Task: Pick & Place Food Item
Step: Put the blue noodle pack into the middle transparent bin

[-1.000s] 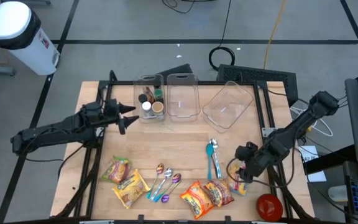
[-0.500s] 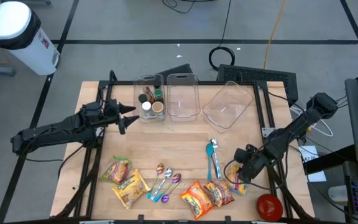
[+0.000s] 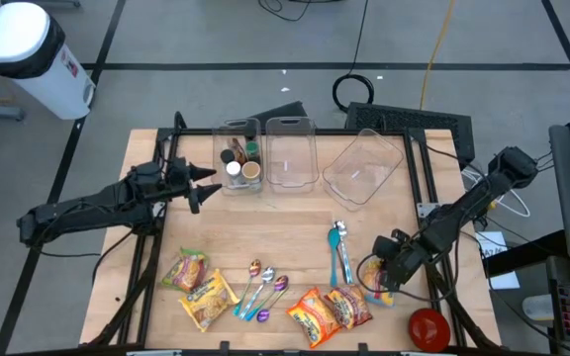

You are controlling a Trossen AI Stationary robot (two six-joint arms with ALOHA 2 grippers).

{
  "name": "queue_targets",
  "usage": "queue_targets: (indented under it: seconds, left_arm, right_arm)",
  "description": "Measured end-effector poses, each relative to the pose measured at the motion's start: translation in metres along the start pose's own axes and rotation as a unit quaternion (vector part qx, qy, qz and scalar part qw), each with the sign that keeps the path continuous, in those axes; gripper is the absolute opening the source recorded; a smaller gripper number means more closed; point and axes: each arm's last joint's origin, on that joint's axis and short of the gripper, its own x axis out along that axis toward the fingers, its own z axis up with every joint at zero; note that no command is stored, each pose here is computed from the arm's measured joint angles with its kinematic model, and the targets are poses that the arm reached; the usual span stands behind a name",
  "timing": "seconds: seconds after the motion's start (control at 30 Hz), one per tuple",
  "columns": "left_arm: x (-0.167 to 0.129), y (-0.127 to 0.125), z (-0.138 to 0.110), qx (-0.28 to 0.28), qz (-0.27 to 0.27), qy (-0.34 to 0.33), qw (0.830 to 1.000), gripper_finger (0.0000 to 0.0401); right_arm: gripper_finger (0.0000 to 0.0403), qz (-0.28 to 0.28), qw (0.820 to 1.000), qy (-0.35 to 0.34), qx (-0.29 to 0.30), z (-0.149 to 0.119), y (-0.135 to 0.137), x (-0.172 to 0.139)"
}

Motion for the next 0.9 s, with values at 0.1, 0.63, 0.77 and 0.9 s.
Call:
queue_targets:
  seconds: [0.1, 0.63, 0.77, 0.9]
  left_arm:
    - [0.000, 0.000, 0.000, 0.000, 0.000, 0.000, 1.000, 0.0288]
    - [0.000, 0.000, 0.000, 0.000, 0.000, 0.000, 1.000, 0.0285]
    - [0.000, 0.000, 0.000, 0.000, 0.000, 0.000, 1.000, 0.0292]
    - [0.000, 0.000, 0.000, 0.000, 0.000, 0.000, 1.000, 0.0294]
  right_arm:
    - [0.0005, 0.014, 1.000, -0.008, -0.002, 0.001, 0.000, -0.005]
    - [0.0001, 0.060, 0.942, -0.312, -0.110, 0.027, 0.012, -0.048]
    - [0.0000, 0.036, 0.900, -0.411, -0.141, 0.041, 0.018, -0.059]
    - [0.0000, 0.012, 0.855, -0.491, -0.167, 0.061, 0.022, -0.071]
